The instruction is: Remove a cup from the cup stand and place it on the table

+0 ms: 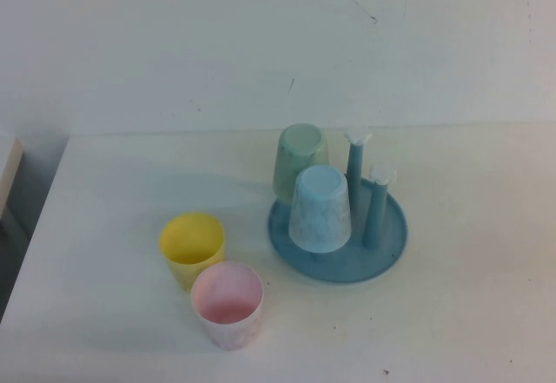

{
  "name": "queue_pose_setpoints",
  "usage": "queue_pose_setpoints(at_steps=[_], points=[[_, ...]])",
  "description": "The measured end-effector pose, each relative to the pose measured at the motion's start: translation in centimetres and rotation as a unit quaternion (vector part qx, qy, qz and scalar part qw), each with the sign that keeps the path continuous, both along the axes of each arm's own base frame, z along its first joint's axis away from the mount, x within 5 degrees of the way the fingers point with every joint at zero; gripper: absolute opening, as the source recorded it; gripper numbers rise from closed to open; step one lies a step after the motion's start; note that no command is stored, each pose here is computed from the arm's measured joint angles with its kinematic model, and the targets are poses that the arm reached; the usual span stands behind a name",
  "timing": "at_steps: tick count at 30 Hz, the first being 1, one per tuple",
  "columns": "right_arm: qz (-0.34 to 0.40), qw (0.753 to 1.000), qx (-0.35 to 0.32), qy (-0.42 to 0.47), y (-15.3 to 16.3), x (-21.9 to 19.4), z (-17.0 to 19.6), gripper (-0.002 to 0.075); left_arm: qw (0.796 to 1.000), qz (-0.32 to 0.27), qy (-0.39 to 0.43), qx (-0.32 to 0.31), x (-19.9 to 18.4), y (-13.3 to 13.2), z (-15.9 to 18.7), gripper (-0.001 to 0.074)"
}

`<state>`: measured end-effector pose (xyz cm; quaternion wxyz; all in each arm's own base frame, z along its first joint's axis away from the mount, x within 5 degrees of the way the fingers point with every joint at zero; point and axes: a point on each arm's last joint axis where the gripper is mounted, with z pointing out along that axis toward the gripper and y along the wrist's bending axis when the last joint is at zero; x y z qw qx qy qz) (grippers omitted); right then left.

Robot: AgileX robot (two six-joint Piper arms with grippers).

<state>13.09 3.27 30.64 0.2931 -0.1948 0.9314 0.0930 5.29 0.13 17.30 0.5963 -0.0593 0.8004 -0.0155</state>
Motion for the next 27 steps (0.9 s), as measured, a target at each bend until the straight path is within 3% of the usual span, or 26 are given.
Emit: queue_pose_setpoints(at_steps=[6, 12, 16, 21, 27], points=[[-0.029, 0.975, 0.039, -0.216, -0.5, -5.2, 0.2, -0.0002, 1.000, 0.000, 0.000, 0.000, 0.0, 0.0, 0.0, -0.0003], [-0.055, 0.956, 0.083, -0.277, -0.8, -8.0, -4.1, -0.0002, 1.000, 0.000, 0.000, 0.000, 0.0, 0.0, 0.0, -0.0003], [-0.085, 0.921, 0.050, -0.377, -1.8, -7.6, -5.8, -0.0003, 1.000, 0.000, 0.000, 0.000, 0.0, 0.0, 0.0, -0.0003], [-0.099, 0.919, 0.042, -0.379, -2.0, -7.1, -8.9, -0.0003, 1.000, 0.000, 0.000, 0.000, 0.0, 0.0, 0.0, -0.0003], [-0.103, 0.924, -0.030, -0.367, -2.7, -7.2, -11.8, -0.0003, 1.000, 0.000, 0.000, 0.000, 0.0, 0.0, 0.0, -0.0003]])
